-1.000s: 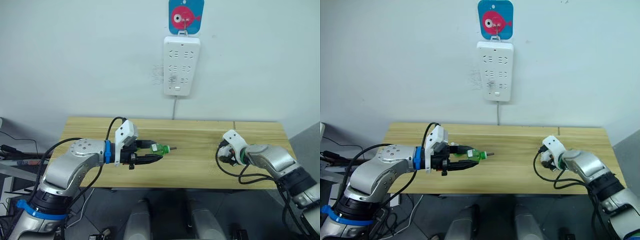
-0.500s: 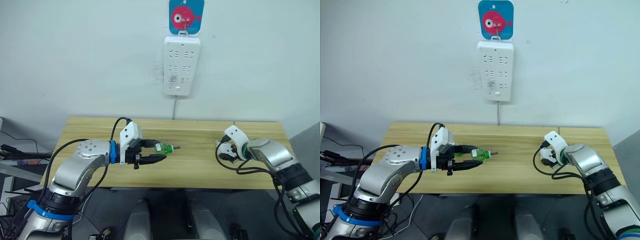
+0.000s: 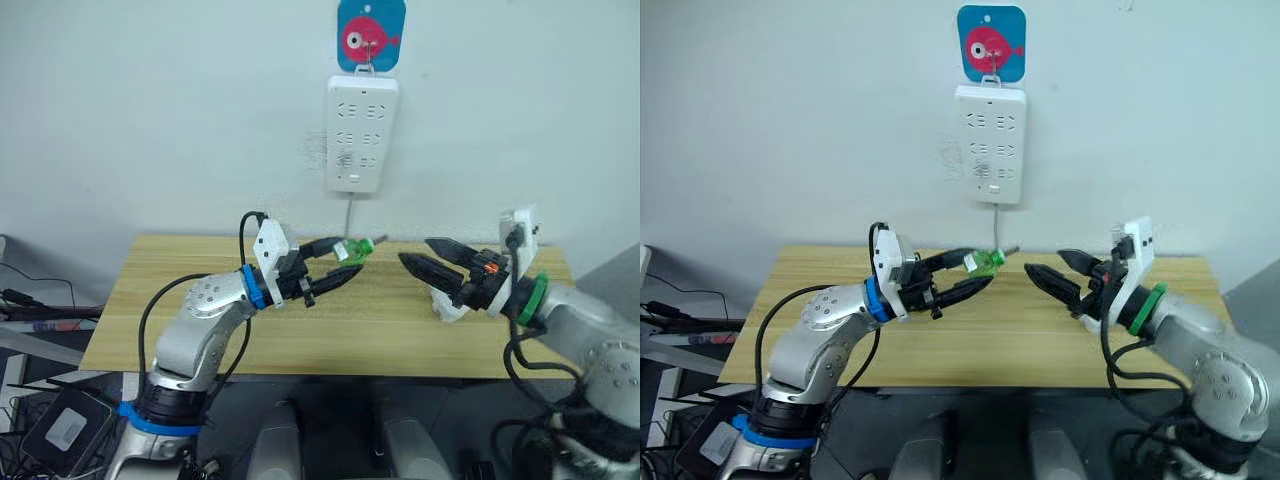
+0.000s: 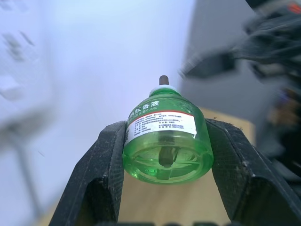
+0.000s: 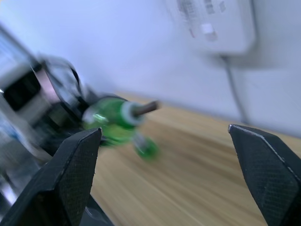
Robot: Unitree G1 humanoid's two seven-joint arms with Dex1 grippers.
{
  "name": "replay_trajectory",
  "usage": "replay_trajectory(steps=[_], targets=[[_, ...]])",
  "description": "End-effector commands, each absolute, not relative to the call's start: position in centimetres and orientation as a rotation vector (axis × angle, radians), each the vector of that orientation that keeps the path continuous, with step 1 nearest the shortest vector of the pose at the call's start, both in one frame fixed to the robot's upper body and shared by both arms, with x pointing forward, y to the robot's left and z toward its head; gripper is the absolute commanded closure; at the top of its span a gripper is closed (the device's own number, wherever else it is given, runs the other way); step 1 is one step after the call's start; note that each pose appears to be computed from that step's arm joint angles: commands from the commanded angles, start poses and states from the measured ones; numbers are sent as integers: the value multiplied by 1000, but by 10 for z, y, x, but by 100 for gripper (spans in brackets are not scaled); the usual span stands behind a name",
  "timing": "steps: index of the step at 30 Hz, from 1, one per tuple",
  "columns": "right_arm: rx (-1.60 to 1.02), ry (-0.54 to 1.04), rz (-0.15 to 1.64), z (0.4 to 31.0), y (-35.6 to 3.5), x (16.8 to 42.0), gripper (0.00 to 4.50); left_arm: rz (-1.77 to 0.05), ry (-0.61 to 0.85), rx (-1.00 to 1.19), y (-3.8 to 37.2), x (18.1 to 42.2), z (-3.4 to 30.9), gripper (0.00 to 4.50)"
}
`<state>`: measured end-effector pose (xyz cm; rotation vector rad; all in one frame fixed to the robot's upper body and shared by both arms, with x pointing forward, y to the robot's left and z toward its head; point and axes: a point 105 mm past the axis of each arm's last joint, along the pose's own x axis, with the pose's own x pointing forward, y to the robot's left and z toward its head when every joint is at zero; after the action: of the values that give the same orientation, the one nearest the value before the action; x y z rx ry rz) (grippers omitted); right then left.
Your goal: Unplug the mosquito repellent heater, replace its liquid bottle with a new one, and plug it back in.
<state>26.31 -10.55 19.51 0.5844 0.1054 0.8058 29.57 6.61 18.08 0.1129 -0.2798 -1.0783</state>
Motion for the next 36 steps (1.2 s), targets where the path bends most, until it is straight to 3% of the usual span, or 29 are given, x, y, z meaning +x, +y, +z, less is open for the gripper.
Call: replay_trajectory(steps=[1,11,14,23,29,33,36], targets=[[733,51,803,207,-92,261,0,-1079,-397,127,52,286,196,225],[838,68,835,216,-68,270,0,-1065,-419,123,42,284,197,225],[838,81,861,215,-66,269,56,-1068,-426,134,41,283,198,225],[854,132,908,215,-59,264,364,-1101,-438,149,35,275,197,225],[849,154,941,217,-57,261,367,-1091,-393,176,40,276,186,225],[700,187,925,206,-63,263,367,-1082,-301,249,54,280,171,94],[420,238,884,178,-70,267,367,-1000,-192,323,78,287,158,1]])
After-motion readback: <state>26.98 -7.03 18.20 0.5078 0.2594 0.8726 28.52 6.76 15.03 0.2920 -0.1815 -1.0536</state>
